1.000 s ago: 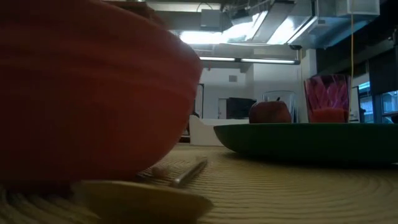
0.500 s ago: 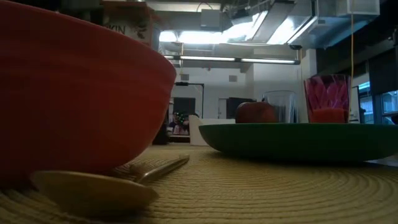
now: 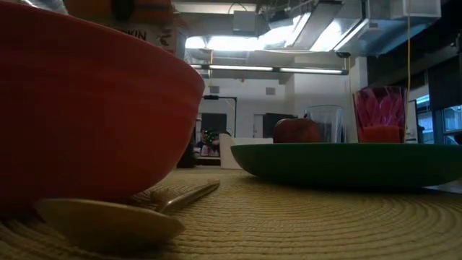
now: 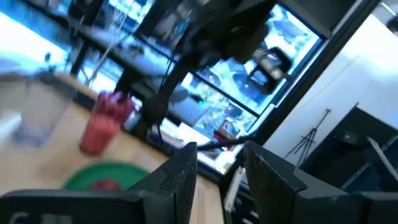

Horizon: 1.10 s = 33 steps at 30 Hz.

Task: Arrange a breakfast setting
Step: Return to Home Position

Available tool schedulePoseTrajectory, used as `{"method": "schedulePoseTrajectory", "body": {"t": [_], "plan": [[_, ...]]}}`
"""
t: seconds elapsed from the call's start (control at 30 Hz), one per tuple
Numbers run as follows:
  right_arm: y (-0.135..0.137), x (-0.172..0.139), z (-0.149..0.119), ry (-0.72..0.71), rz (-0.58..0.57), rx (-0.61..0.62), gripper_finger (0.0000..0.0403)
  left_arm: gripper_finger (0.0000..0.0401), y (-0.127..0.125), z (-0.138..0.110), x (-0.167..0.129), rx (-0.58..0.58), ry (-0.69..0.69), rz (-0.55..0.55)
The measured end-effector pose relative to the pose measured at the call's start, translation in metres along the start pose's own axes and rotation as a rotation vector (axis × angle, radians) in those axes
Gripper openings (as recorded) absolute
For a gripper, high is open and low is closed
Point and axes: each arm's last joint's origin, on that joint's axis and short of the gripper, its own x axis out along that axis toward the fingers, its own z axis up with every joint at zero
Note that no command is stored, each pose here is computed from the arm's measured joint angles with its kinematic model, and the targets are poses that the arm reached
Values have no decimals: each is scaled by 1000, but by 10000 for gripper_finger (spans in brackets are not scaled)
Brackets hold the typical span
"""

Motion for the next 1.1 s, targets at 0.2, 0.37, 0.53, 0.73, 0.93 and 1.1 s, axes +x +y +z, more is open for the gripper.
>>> {"method": "schedulePoseTrajectory", "body": {"t": [0.2,0.37,0.53,0.73,0.93,1.1], "plan": [[-17,-53,-27,-118,-132,71,3,127,-6,35,6,128,-96,-3],[-20,-106,-43,-231,-290,109,3,127,-10,67,-15,193,-227,-21],[-25,-142,-47,-240,-387,114,3,127,-6,88,-52,190,-286,-4],[-29,-159,-55,-178,-423,100,3,127,1,86,-78,179,-195,29],[-34,-174,-71,-156,-460,138,3,127,12,90,-113,191,-207,116],[-29,-190,-74,-244,-480,130,3,127,19,94,-143,165,-253,68]]}}
